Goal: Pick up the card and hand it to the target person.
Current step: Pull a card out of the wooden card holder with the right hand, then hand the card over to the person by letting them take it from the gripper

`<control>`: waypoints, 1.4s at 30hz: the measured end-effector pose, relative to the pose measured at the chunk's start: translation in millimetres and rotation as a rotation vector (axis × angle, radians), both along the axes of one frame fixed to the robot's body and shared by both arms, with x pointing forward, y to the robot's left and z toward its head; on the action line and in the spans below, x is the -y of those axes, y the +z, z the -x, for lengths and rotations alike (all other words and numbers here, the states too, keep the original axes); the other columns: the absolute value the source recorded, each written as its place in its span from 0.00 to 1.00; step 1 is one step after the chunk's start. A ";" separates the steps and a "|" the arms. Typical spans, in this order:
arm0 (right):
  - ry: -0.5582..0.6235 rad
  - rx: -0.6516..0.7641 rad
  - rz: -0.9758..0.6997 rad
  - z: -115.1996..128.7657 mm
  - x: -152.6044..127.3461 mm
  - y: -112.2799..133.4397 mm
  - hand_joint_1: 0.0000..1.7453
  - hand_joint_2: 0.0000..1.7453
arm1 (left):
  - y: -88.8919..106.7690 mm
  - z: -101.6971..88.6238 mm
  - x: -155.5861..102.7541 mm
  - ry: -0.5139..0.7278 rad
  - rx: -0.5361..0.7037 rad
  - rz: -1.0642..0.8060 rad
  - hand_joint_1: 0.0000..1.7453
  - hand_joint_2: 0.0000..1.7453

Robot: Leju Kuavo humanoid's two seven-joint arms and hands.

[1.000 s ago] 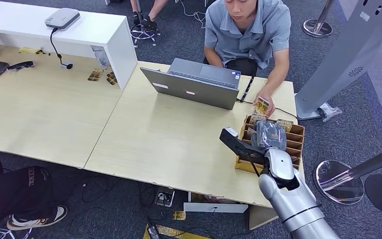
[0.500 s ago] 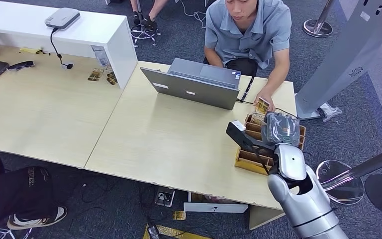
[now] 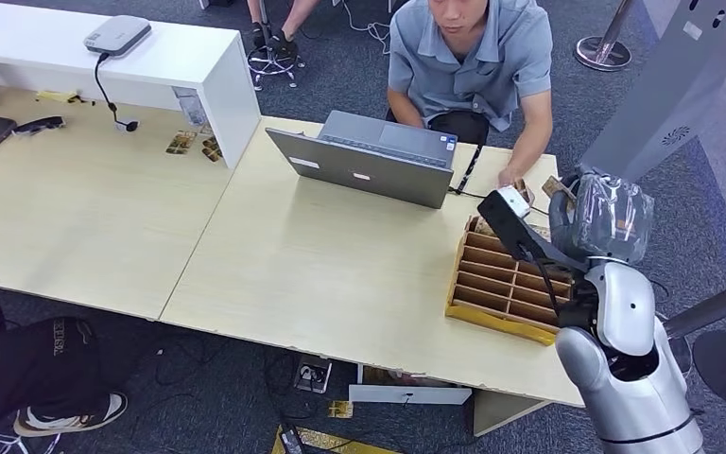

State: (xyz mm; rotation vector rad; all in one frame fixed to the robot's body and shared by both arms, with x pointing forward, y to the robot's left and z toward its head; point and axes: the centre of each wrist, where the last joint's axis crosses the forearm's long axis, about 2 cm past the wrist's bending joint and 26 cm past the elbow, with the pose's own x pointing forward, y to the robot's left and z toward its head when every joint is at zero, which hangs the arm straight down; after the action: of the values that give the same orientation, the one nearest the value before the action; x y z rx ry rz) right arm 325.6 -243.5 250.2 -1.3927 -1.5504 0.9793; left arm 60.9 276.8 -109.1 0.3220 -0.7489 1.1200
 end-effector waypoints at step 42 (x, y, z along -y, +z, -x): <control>0.058 -0.086 -0.078 7.3 4.2 -14.8 0.00 1.00 | 0.1 -0.6 0.0 0.003 0.006 -0.001 0.00 0.00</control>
State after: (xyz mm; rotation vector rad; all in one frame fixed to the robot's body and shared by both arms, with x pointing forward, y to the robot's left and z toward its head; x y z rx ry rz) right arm 318.3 -247.7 235.4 -1.2421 -1.5554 0.9897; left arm 61.5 276.8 -109.1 0.3214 -0.7542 1.1239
